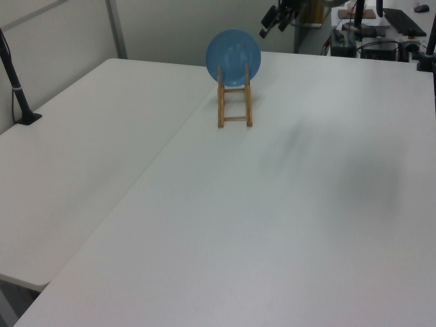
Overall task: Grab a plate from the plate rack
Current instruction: 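Move the open gripper toward the blue plate's rim in the rack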
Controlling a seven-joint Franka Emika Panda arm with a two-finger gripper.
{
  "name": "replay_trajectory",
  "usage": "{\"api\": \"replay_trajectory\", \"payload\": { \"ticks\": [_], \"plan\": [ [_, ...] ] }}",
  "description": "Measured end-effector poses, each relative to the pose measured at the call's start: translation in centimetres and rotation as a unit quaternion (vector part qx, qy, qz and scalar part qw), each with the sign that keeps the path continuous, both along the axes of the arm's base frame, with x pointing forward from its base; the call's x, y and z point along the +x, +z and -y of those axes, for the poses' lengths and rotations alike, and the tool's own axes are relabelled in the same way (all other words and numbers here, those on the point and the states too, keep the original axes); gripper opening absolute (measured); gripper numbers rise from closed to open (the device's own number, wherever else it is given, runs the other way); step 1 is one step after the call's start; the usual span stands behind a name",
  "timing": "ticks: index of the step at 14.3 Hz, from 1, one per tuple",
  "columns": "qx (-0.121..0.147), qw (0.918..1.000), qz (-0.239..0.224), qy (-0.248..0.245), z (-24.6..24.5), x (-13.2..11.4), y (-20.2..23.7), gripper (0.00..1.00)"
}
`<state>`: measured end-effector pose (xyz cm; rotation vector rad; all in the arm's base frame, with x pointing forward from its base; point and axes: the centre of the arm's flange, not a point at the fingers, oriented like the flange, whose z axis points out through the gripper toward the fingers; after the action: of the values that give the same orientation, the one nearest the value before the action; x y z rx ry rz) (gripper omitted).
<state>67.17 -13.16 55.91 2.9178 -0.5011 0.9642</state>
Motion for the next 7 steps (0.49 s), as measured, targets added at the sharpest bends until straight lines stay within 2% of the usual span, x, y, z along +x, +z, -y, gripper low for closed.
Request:
{"api": "replay_trajectory", "payload": {
  "ticks": [3,4,7],
  "plan": [
    [-0.021,0.9974,0.068,-0.014,1.8,2.6,-1.5,0.96],
    [-0.032,0.9961,0.082,-0.013,2.2,3.2,-2.2,0.9],
    [-0.05,0.9942,0.095,-0.013,3.1,4.3,-4.4,0.89]
  ]
}}
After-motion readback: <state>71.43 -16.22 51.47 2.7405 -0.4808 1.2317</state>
